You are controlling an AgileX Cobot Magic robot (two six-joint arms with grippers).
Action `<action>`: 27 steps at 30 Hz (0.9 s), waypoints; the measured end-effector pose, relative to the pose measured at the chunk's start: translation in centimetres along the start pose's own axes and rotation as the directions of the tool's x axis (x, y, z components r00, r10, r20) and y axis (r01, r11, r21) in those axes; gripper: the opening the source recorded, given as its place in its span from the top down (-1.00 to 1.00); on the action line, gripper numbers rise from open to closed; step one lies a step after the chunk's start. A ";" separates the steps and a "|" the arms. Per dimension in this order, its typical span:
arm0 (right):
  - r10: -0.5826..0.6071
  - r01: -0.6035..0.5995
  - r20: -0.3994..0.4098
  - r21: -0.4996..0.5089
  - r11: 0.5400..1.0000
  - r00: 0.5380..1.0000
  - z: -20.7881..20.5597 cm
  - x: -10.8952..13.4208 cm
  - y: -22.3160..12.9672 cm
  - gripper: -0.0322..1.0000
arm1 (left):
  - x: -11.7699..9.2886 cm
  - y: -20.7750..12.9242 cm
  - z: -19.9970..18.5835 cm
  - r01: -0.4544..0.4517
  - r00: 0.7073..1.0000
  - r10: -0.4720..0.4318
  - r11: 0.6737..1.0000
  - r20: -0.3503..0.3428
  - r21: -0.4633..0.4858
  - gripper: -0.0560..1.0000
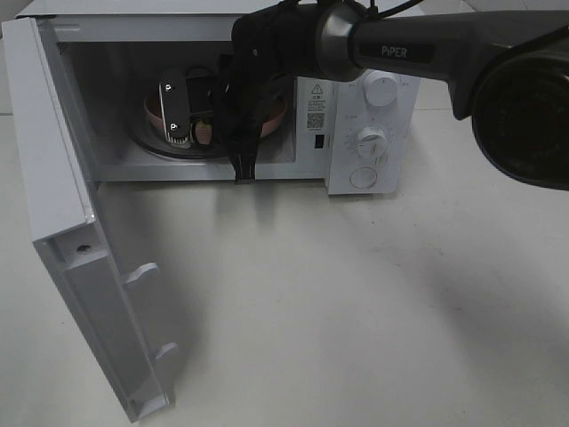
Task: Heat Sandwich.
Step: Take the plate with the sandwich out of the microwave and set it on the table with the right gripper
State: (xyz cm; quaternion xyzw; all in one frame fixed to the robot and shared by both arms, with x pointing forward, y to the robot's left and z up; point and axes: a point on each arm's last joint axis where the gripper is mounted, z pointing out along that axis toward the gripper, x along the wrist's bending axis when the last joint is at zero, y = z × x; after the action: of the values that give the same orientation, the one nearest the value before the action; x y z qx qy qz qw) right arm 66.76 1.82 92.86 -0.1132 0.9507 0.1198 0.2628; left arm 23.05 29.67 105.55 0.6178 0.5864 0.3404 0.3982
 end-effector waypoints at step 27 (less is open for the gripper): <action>-0.104 0.107 0.071 -0.042 0.993 0.992 -3.2 3.3 -1.5 0.68 | 0.0 0.0 0.0 0.000 1.000 0.000 1.000 0.000 0.000 -0.95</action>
State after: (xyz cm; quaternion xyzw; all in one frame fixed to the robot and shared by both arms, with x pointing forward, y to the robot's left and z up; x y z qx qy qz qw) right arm 62.86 -1.04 93.54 -0.1652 0.9307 0.1315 0.2987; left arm 23.05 29.67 105.55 0.6178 0.5864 0.3404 0.3982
